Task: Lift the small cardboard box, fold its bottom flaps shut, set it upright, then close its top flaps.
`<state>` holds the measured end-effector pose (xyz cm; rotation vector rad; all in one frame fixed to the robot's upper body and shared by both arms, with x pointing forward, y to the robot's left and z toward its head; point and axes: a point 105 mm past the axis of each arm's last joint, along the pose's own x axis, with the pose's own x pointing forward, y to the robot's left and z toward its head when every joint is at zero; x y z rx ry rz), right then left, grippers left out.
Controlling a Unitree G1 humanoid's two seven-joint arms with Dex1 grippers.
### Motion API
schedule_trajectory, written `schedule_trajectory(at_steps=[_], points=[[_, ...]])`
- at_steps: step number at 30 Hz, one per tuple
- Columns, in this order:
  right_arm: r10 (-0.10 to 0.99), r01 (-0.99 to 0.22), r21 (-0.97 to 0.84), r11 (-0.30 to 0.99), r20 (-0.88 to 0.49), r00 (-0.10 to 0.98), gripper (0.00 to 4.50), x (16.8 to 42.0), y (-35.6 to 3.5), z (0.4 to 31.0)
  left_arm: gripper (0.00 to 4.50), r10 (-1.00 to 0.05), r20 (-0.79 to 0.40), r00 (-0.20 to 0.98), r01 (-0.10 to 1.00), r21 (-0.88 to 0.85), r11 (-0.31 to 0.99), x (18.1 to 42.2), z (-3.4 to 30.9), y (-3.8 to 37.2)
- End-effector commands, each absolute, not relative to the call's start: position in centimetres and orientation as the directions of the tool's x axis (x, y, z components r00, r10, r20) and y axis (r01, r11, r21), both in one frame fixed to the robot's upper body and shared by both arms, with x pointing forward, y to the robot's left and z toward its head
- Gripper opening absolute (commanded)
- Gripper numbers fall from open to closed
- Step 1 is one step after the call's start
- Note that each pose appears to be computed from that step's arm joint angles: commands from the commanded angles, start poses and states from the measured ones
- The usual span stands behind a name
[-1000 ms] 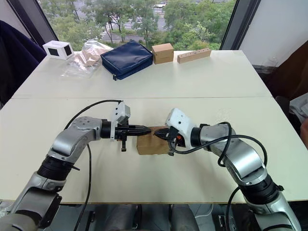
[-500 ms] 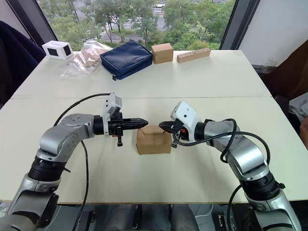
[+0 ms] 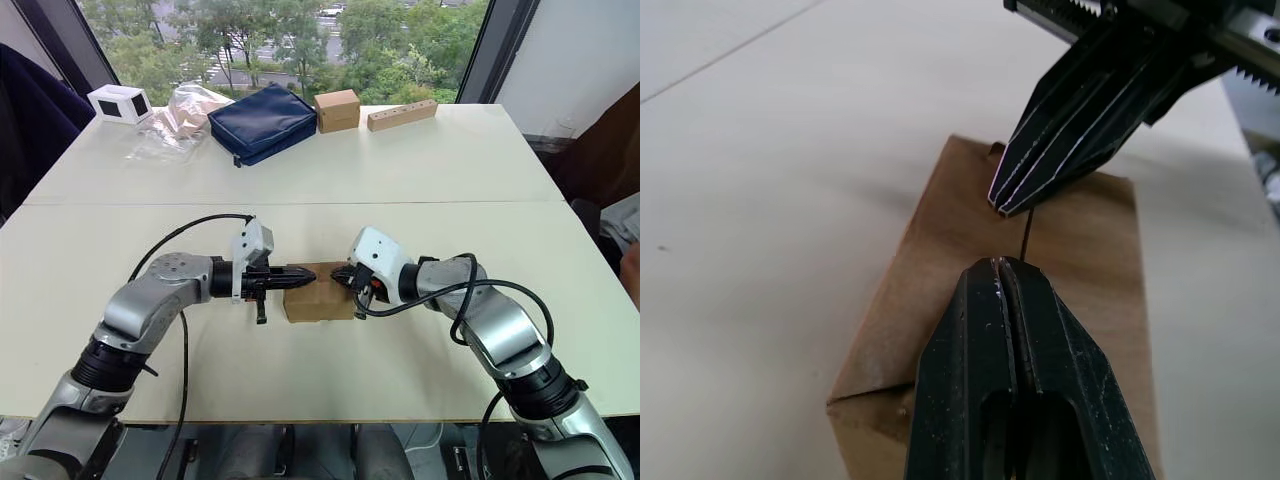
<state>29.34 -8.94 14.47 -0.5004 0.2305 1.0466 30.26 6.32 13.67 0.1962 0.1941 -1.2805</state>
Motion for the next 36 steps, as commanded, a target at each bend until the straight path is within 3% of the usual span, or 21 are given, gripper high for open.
schedule_trajectory(at_steps=[1, 12, 16, 19, 26, 31, 36], points=[[0.755, -0.867, -0.31, 0.39, -0.431, 0.494, 0.0, 29.5, -9.0, 14.1, 0.01, -0.924, -0.268, 0.272, 0.962, 0.064, 0.264, 30.2, 13.5, 6.2], [0.763, -0.861, -0.312, 0.403, -0.404, 0.504, 0.0, 29.9, -9.0, 14.5, 0.01, -0.928, -0.225, 0.296, 0.955, 0.042, 0.294, 30.6, 14.2, 6.7], [0.803, -0.854, -0.275, 0.442, -0.302, 0.514, 0.0, 29.8, -9.3, 16.4, 0.01, -0.938, -0.11, 0.328, 0.944, -0.009, 0.331, 30.7, 16.7, 7.6], [0.822, -0.845, -0.237, 0.479, -0.216, 0.526, 0.0, 29.6, -10.0, 18.1, 0.01, -0.934, -0.086, 0.345, 0.936, -0.034, 0.349, 30.3, 17.8, 9.0], [0.811, -0.822, -0.141, 0.551, -0.143, 0.568, 0.0, 28.2, -13.1, 19.7, 0.01, -0.886, -0.191, 0.423, 0.894, -0.074, 0.442, 28.4, 16.8, 14.0], [0.789, -0.818, -0.053, 0.573, -0.235, 0.568, 0.0, 25.9, -15.1, 17.8, 0.01, -0.861, -0.265, 0.433, 0.869, -0.131, 0.477, 26.5, 15.5, 16.2], [0.797, -0.834, 0.056, 0.549, -0.335, 0.502, 0.0, 23.1, -15.8, 15.5, 0.01, -0.83, -0.355, 0.43, 0.844, -0.168, 0.509, 24.7, 12.7, 17.5]])
